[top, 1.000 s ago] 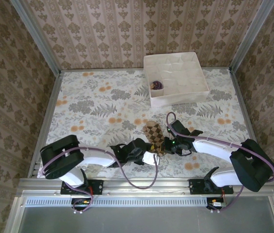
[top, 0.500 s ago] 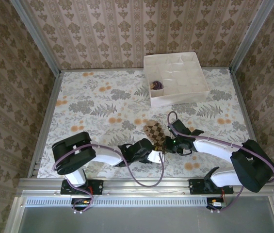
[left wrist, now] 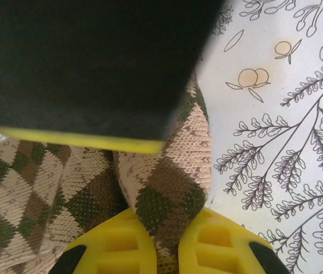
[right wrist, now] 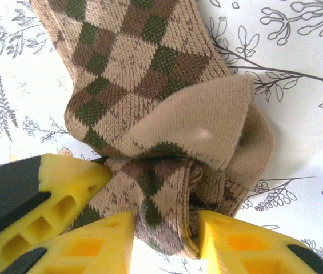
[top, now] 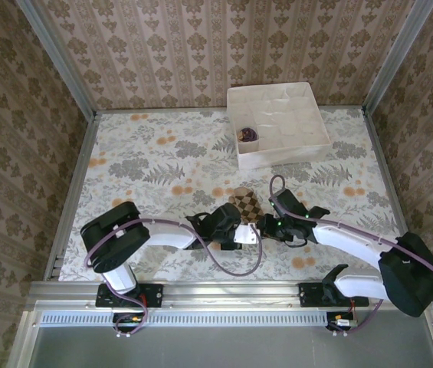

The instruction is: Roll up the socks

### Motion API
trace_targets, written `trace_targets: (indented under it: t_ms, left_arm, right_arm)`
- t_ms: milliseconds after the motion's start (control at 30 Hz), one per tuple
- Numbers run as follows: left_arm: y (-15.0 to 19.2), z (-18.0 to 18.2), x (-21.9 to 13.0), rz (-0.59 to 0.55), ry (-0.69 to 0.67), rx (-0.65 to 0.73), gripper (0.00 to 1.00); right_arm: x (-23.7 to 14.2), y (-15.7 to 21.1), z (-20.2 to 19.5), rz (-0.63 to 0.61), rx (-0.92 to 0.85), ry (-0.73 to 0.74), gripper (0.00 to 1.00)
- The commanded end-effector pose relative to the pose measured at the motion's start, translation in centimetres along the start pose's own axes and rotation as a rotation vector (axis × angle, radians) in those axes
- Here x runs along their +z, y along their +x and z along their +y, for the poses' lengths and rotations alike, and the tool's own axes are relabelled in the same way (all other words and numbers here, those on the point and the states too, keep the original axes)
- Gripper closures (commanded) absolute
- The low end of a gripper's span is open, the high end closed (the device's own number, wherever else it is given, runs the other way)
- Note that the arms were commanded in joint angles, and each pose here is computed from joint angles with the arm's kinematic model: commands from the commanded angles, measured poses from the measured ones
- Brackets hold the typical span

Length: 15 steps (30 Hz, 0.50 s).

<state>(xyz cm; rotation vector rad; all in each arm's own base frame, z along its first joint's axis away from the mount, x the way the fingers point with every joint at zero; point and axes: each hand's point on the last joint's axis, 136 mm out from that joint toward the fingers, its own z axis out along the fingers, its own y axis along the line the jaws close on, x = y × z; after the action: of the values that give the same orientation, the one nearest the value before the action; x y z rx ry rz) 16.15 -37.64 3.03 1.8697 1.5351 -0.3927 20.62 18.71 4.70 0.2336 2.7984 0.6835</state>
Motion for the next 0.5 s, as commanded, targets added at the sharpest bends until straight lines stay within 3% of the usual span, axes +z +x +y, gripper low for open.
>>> trace_targets:
  t_ms: [0,133,467]
  left_arm:
    - [3.0,-3.8,-0.3,0.113,0.205,-0.142,1.0]
    - [2.2,-3.9,-0.5,0.09,0.25,-0.203,1.0]
    - [0.9,-3.4,-1.5,0.055,0.37,-0.382,1.0]
  right_arm:
    - [-0.6,0.7,-1.0,0.006,-0.019,0.037,0.61]
    - [-1.2,0.4,-0.5,-0.008,-0.046,0.022,0.55]
    - [-1.7,0.1,0.2,-0.034,-0.067,-0.02,0.51]
